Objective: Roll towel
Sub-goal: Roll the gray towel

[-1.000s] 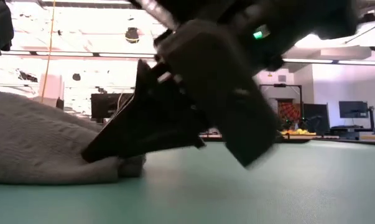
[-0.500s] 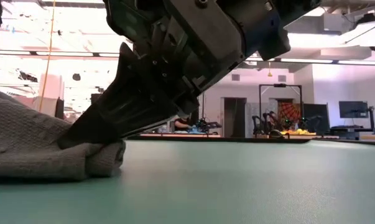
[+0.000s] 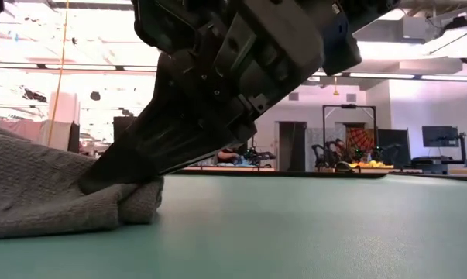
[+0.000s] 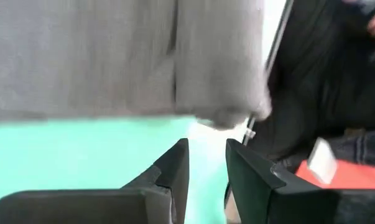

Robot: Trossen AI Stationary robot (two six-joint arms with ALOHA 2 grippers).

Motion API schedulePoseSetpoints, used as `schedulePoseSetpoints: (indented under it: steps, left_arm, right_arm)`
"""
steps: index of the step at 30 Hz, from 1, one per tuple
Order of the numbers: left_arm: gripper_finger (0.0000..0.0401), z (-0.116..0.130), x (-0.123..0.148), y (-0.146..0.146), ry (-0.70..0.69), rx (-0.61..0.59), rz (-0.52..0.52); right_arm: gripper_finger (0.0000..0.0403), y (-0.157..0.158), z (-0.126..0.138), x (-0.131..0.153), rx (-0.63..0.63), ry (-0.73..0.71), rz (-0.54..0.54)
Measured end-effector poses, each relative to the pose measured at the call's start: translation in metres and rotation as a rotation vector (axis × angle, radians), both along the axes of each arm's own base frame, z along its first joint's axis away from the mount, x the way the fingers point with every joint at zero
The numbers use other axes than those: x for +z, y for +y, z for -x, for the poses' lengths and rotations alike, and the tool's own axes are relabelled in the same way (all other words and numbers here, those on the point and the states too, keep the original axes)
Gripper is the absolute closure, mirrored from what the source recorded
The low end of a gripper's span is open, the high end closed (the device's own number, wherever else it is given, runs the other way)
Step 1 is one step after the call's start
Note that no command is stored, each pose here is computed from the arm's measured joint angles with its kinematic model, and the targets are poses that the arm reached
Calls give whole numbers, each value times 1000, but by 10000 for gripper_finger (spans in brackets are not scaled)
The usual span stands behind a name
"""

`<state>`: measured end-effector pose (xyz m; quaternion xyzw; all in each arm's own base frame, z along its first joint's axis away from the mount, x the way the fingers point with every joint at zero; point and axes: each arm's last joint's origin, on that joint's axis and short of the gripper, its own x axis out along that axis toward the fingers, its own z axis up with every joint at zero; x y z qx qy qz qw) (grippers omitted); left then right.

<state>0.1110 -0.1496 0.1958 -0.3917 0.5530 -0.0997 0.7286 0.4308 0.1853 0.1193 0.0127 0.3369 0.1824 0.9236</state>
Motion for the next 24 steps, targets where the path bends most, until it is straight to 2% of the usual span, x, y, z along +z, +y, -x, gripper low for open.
schedulePoseSetpoints:
  steps: [2,4,7,9,12,18,24]
  left_arm:
    - [313,0,6,4,-91,28,-26]
    - [319,-1,11,9,-221,65,-97]
    - [329,-5,10,17,-376,149,-300]
    - [338,-10,3,23,-380,181,-431]
    - [353,-27,-11,29,-332,207,-558]
    - [384,-70,-37,33,-314,122,-599]
    - [399,-93,-67,52,-167,127,-616]
  right_arm:
    - [379,1,-1,1,20,-10,-24]
    - [379,3,-1,2,45,-24,-47]
    - [379,0,-4,3,84,-48,-65]
    - [379,-1,-6,5,95,-49,-67]
    - [379,-2,-11,11,111,-44,-50]
    - [379,-3,-18,23,137,-61,-8]
    - [379,-8,-22,26,155,-86,26]
